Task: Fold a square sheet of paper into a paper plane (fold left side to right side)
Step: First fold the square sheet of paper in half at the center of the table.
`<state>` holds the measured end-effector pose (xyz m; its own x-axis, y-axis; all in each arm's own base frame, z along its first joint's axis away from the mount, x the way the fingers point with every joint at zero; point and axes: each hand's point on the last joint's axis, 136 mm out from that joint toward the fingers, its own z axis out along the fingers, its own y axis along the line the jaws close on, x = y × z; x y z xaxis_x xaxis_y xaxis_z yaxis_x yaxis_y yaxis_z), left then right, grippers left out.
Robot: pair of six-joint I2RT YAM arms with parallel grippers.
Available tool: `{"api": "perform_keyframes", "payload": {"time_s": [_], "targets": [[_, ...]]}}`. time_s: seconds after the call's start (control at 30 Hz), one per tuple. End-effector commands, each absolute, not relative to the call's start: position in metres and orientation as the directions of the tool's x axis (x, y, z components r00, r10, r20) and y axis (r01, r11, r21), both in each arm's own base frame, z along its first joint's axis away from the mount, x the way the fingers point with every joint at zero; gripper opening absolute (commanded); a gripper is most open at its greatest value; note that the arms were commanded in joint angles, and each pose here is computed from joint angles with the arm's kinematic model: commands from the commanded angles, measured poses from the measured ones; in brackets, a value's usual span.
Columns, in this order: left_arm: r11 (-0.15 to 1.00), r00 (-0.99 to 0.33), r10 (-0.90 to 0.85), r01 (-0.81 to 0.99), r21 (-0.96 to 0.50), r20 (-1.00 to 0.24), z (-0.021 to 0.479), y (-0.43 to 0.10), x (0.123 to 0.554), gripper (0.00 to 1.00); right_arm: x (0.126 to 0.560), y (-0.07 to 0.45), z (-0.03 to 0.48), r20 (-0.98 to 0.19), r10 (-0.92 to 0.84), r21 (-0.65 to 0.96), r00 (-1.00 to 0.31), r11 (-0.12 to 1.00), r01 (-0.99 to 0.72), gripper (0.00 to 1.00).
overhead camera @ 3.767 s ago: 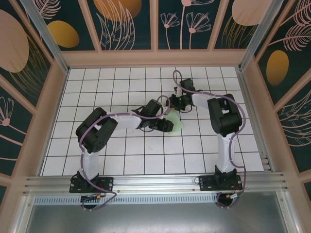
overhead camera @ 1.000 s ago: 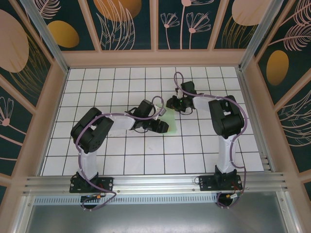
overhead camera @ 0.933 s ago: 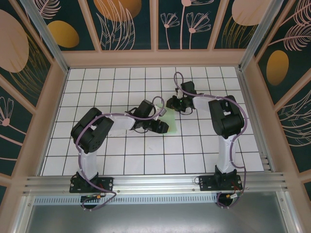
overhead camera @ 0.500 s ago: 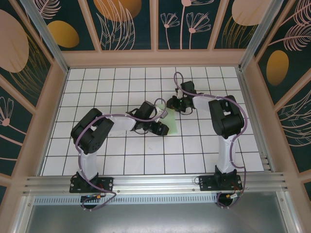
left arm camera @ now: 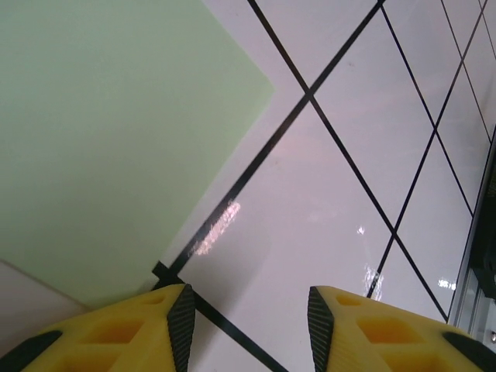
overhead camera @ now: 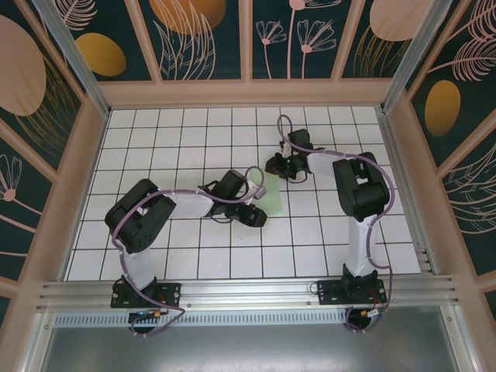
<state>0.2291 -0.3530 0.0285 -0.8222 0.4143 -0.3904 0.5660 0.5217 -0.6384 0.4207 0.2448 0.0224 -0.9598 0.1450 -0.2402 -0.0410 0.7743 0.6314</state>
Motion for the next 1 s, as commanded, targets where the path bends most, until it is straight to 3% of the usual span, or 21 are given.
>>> {"api": "perform_keyframes", "payload": {"time_s": [0.0,0.23,0.43,0.57,0.97], "targets": [[0.562,-0.859,0.438,0.492,-0.665,-0.266,0.019,-0.336,0.200,0.46,0.384,0.232,-0.020,-0.086,0.120,0.561,-0.989,0.826,0.052,0.26],[0.449,-0.834,0.293,0.551,-0.703,-0.467,0.108,-0.343,0.229,0.48,0.407,0.251,0.038,-0.233,0.089,0.659,-0.968,0.747,-0.090,0.32],[0.548,-0.875,0.045,0.425,-0.721,-0.482,0.127,-0.320,0.286,0.51,0.420,0.235,0.094,-0.365,0.108,0.626,-0.925,0.763,-0.158,0.59],[0.513,-0.910,0.035,0.371,-0.774,-0.414,0.113,-0.336,0.298,0.50,0.402,0.213,0.093,-0.359,0.119,0.589,-0.926,0.798,-0.126,0.64],[0.489,-0.948,0.105,0.313,-0.814,-0.302,0.066,-0.356,0.298,0.47,0.334,0.200,0.055,-0.214,0.129,0.624,-0.968,0.781,-0.034,0.63]]}}
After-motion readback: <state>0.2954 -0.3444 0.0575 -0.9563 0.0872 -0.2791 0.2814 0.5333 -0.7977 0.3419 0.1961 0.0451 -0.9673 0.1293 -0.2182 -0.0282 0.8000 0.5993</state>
